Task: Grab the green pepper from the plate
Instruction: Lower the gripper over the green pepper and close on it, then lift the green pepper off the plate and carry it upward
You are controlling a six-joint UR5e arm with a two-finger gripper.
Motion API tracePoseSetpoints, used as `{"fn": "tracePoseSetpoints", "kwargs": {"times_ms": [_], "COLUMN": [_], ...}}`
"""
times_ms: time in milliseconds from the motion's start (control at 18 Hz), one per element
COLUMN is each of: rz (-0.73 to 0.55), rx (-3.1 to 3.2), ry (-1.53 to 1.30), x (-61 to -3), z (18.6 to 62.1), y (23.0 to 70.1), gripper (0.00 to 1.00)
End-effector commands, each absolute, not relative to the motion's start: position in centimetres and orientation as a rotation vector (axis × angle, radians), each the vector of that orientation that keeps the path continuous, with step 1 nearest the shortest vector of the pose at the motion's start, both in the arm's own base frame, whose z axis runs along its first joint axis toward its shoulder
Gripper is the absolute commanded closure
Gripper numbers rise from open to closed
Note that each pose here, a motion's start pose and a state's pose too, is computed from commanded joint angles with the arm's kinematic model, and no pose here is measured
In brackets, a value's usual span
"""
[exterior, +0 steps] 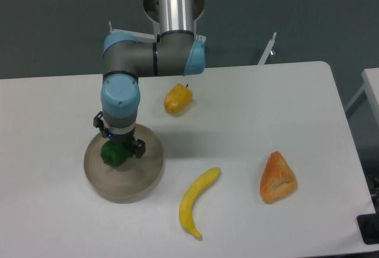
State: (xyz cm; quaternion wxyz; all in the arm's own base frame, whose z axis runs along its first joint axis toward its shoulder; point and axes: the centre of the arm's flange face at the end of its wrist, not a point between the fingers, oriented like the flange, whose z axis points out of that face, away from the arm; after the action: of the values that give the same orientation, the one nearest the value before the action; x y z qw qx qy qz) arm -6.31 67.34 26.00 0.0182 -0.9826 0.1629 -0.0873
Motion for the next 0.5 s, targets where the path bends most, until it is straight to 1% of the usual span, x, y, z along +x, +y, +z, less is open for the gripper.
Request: {"fn": "tracePoseSetpoints", "kwargs": {"times_ms": [222,278,333,389,444,500], "rz": [-0.251,-0.249,-0.253,-0.253,-0.252,-0.235], "rx": [-3.029,-3.029,-3.033,-3.034,-3.037,-3.036], "ry": [0.534,0.536,0.536,0.532,0.527,0.531], "x": [-6.34,-6.36,-6.33,-6.33,-6.45,-6.52], "z": [25.82,25.82,25.72,25.72,25.70,26.00], "y": [67.72,67.72,67.65,67.65,67.62,67.56], "gripper": [0.00,0.14,0.36,0.49,0.62,0.68]}}
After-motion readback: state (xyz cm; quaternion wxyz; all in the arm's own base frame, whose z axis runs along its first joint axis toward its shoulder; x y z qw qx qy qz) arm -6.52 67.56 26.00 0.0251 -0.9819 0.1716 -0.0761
